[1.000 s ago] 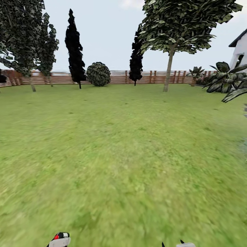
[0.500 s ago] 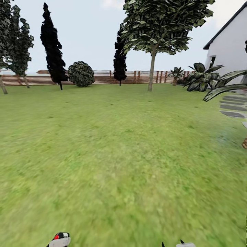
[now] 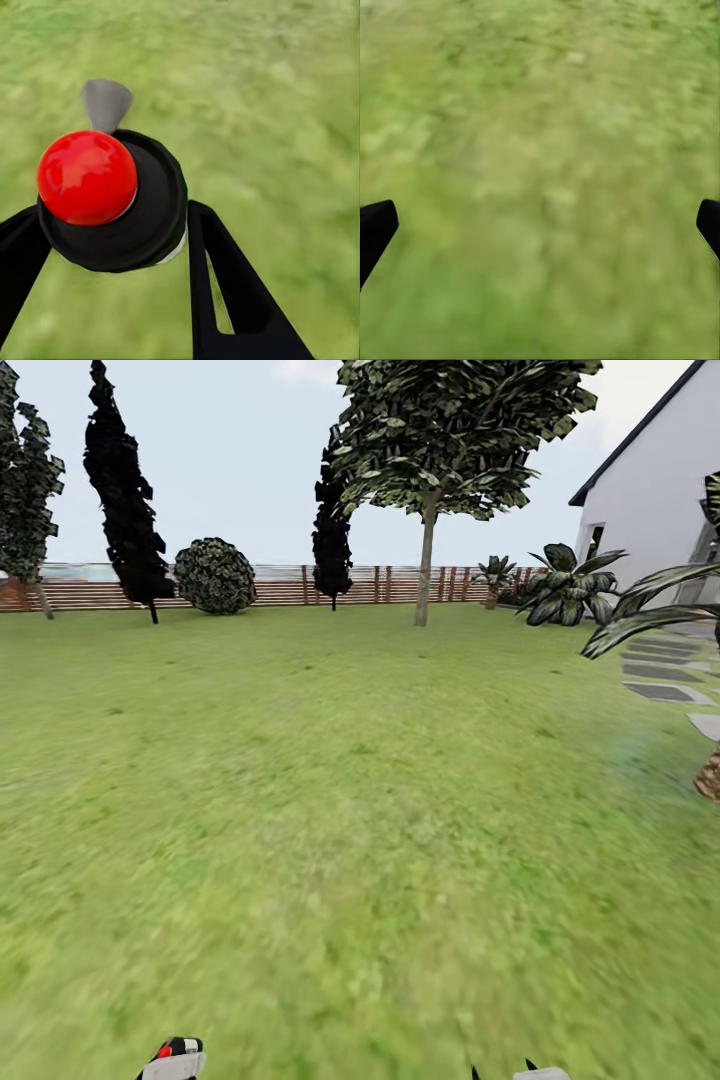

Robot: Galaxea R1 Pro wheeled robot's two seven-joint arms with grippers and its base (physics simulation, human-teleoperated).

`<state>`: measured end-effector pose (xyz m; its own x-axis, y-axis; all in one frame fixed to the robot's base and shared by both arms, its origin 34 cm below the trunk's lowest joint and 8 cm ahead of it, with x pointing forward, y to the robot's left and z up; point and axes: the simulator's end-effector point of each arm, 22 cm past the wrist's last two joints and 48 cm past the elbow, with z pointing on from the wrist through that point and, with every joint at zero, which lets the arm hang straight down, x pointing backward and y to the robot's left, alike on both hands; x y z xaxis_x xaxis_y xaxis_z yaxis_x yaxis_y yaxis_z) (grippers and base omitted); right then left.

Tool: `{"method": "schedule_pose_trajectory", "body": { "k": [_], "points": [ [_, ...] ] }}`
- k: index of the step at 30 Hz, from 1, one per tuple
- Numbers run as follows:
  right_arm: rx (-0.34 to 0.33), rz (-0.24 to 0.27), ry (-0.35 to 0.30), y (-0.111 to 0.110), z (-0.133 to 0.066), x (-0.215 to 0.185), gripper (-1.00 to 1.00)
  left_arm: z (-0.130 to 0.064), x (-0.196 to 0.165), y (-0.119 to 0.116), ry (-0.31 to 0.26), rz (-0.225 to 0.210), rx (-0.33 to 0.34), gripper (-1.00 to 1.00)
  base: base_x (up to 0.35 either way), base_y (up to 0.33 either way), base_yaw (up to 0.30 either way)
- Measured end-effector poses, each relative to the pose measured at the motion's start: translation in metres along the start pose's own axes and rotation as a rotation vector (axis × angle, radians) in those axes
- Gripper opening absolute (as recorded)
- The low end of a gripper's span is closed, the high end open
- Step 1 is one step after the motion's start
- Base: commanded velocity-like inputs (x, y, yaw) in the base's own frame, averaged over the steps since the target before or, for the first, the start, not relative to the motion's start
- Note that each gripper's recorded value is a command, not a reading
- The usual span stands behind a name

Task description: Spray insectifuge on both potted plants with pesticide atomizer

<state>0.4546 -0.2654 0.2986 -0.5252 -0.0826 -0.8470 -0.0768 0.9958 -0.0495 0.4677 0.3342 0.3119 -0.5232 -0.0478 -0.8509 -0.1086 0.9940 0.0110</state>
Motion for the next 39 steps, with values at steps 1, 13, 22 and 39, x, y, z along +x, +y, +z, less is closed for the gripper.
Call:
{"method": "schedule_pose_trajectory", "body": {
  "k": [1,13,22,39],
  "points": [
    [0.0,0.0,0.0,0.0001,0.0,0.0,1.0,0.0,0.0,0.0,0.0,0.0,0.0,-1.0,0.338,0.0,0.0],
    [0.001,-0.002,0.001,-0.0015,-0.0002,0.0003,1.0,0.0,0.0,0.0,0.0,0.0,0.0,-1.0,0.338,0.0,0.0],
    [0.002,0.001,0.0,-0.0005,-0.0001,-0.0002,1.0,0.0001,-0.0003,-0.0001,-0.001,0.0,0.0,-1.0,0.338,0.006,-0.092],
    [0.001,0.0,-0.005,-0.0005,0.0001,-0.0018,1.0,0.0001,-0.0022,0.0019,-0.006,-0.004,-0.005,-1.0,0.338,0.008,-0.15]
  ]
}}
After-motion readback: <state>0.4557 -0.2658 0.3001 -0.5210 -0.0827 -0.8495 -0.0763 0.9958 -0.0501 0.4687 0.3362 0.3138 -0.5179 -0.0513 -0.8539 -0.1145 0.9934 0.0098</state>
